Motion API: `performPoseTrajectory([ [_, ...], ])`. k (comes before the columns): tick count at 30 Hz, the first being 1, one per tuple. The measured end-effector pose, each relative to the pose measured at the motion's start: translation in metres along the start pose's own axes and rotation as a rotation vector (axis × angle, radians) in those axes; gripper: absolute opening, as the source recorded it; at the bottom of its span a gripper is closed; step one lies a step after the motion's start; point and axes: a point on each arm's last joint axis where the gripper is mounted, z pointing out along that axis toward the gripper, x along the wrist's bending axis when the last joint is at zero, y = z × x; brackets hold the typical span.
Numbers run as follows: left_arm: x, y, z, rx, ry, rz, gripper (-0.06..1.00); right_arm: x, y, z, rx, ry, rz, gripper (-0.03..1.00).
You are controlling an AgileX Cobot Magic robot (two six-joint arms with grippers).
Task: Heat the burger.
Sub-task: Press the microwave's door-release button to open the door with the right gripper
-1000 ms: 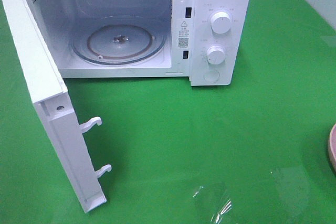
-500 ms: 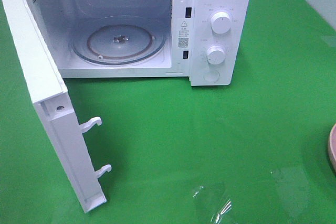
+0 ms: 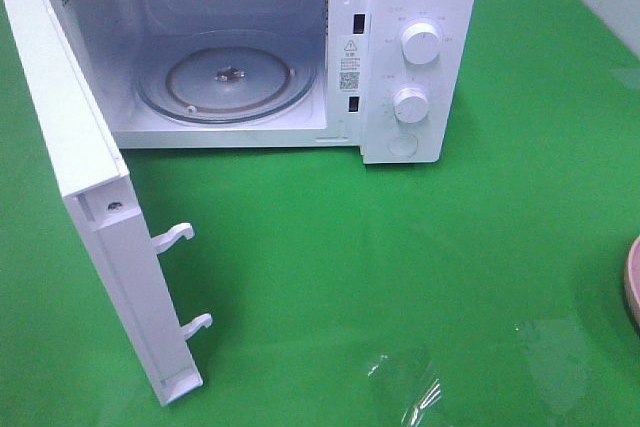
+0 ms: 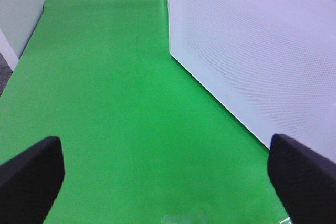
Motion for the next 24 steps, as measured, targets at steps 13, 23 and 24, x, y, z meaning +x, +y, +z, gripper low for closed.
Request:
performPoseTrajectory([
  [13, 0.0, 0.0, 0.0, 0.0, 0.0, -0.001, 0.97, 0.0, 0.0, 0.0, 0.0, 0.0, 0.0, 0.77],
  [23, 0.0036, 0.0052, -0.0047, -0.034, 0.041, -0.011, 0.96, 0.0, 0.0, 0.0, 0.0, 0.0, 0.0, 0.77],
  [24, 0.0047, 0.0083, -0.007, -0.057, 0.053, -0.006, 0.93, 0.0, 0.0, 0.0, 0.0, 0.0, 0.0, 0.77],
])
